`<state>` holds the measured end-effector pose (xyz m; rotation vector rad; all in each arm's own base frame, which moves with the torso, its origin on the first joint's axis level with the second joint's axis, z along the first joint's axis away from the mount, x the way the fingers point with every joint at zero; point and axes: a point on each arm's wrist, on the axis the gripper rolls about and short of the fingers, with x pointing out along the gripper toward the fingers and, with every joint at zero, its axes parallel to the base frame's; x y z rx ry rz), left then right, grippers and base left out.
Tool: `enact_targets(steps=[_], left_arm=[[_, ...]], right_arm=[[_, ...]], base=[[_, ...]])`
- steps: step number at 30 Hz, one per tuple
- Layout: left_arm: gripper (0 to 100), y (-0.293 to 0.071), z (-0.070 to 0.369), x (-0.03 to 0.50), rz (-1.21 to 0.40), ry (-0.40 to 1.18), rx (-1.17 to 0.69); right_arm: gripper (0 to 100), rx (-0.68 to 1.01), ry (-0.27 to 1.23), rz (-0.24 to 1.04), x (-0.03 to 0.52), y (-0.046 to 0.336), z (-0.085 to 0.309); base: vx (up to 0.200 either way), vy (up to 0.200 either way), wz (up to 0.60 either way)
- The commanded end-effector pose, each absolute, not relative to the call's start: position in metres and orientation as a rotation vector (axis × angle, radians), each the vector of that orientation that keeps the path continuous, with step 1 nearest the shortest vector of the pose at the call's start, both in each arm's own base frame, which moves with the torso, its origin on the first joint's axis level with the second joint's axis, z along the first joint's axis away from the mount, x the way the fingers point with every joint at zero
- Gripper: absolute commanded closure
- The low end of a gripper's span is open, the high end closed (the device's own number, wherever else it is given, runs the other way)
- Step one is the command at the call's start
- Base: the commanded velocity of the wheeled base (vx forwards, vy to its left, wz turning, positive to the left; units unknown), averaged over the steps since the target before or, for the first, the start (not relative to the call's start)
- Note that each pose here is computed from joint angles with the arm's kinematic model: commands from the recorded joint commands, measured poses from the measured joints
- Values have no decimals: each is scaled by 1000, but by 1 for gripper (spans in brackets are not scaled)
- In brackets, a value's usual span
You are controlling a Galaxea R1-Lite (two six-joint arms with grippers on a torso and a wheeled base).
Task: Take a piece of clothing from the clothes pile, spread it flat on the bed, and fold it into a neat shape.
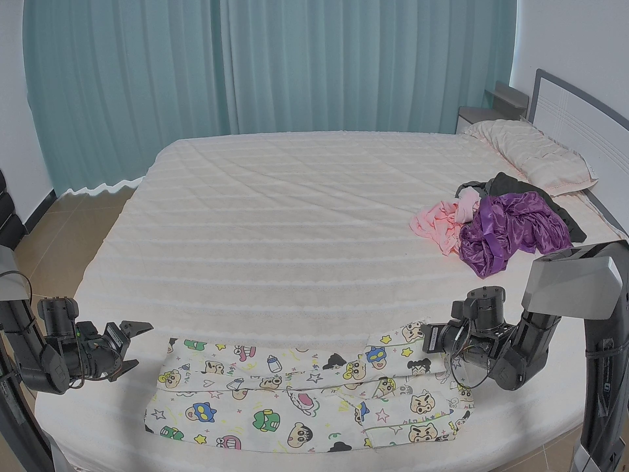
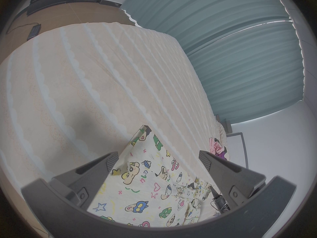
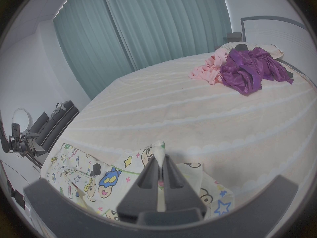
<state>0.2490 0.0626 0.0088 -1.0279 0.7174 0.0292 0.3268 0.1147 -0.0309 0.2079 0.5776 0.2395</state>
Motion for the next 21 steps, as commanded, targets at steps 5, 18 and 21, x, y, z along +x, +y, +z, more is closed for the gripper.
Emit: enact_targets(steps=[5, 18, 21], left_arm=[[0, 63, 8, 249, 30, 718, -1028], [0, 62, 7, 249, 25, 723, -1018], [0, 62, 4, 247, 21, 735, -994]], right_arm=[[0, 214, 546, 188, 337, 107, -26], [0, 221, 599, 160, 302, 98, -10], [0, 318, 660, 135, 282, 98, -10]], base=[[0, 0, 0], [0, 0, 0], [0, 0, 0]])
